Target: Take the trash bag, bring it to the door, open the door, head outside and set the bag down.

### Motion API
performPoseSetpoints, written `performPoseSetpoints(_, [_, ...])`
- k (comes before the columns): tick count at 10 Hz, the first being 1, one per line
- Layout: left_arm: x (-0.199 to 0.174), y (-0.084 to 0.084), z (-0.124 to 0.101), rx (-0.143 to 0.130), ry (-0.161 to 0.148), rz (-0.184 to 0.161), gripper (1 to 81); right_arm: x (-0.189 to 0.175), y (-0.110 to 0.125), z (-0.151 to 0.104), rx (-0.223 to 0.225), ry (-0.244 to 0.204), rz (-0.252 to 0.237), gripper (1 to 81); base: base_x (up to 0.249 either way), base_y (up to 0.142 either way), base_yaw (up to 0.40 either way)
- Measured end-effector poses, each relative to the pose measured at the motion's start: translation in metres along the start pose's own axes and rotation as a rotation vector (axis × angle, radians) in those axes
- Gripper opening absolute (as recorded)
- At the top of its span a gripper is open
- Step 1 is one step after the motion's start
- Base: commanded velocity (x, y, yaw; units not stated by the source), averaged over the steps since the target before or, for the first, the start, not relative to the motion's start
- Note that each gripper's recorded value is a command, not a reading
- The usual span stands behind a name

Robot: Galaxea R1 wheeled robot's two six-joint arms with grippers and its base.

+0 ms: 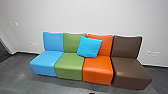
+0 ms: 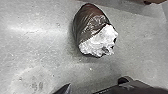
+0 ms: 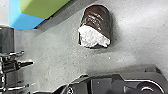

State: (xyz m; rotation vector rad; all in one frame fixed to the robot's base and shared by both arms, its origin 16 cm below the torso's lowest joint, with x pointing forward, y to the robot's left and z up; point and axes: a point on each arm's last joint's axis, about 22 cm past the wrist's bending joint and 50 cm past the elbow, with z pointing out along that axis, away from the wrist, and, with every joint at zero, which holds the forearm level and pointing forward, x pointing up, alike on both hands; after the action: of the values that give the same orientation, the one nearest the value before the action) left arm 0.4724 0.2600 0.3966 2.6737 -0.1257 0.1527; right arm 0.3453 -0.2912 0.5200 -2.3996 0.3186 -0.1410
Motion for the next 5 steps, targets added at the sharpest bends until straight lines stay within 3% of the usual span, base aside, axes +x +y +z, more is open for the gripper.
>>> performPoseSetpoints(1, [0.007, 0.018, 0.006, -0.040, 0.011, 0.025, 81.1, 0.006, 0.002, 0.006, 0.005, 0.011, -0.009, 81.1, 0.000, 0.000, 0.000])
performPoseSetpoints(2, [0.012, 0.027, 0.010, -0.062, 0.021, 0.040, 81.1, 0.010, 0.005, 0.010, 0.008, 0.020, -0.018, 81.1, 0.000, 0.000, 0.000])
performPoseSetpoints(4, [0.023, 0.024, 0.018, -0.062, 0.046, 0.053, 81.1, 0.018, 0.011, 0.019, 0.013, 0.037, -0.032, 81.1, 0.000, 0.000, 0.000])
performPoseSetpoints(5, [0.031, 0.016, 0.021, -0.049, 0.059, 0.055, 81.1, 0.022, 0.016, 0.022, 0.011, 0.046, -0.040, 81.1, 0.000, 0.000, 0.000])
